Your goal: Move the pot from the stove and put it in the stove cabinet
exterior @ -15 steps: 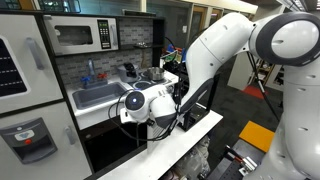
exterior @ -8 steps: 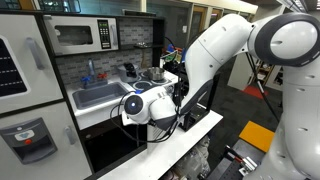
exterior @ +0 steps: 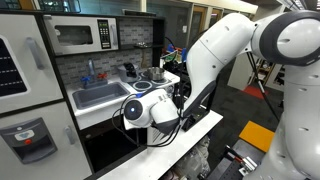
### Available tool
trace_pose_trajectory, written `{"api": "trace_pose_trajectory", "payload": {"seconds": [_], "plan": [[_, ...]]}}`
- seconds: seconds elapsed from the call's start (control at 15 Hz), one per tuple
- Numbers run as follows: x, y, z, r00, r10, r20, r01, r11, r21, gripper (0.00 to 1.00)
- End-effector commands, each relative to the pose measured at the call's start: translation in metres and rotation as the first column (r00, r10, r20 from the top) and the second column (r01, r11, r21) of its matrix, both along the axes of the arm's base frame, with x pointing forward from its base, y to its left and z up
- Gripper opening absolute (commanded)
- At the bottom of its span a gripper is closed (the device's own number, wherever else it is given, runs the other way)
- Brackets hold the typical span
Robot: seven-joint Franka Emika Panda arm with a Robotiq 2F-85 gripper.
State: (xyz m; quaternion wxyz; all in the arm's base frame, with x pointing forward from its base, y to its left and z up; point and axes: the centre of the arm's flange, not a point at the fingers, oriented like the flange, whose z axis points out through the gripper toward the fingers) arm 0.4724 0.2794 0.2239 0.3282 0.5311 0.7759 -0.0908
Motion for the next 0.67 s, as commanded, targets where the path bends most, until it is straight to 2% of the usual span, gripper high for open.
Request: {"api": "trace_pose_trajectory", "payload": {"seconds": [0.0, 0.6], "plan": [[-0.024, -0.012, 0.018, 1.0, 0.008, -0.013, -0.008, 1.0, -0.001, 1.0], [-0.046, -0.046, 0.015, 0.999, -0.031, -0.039, 0.03, 0.998, -0.047, 1.0]]}}
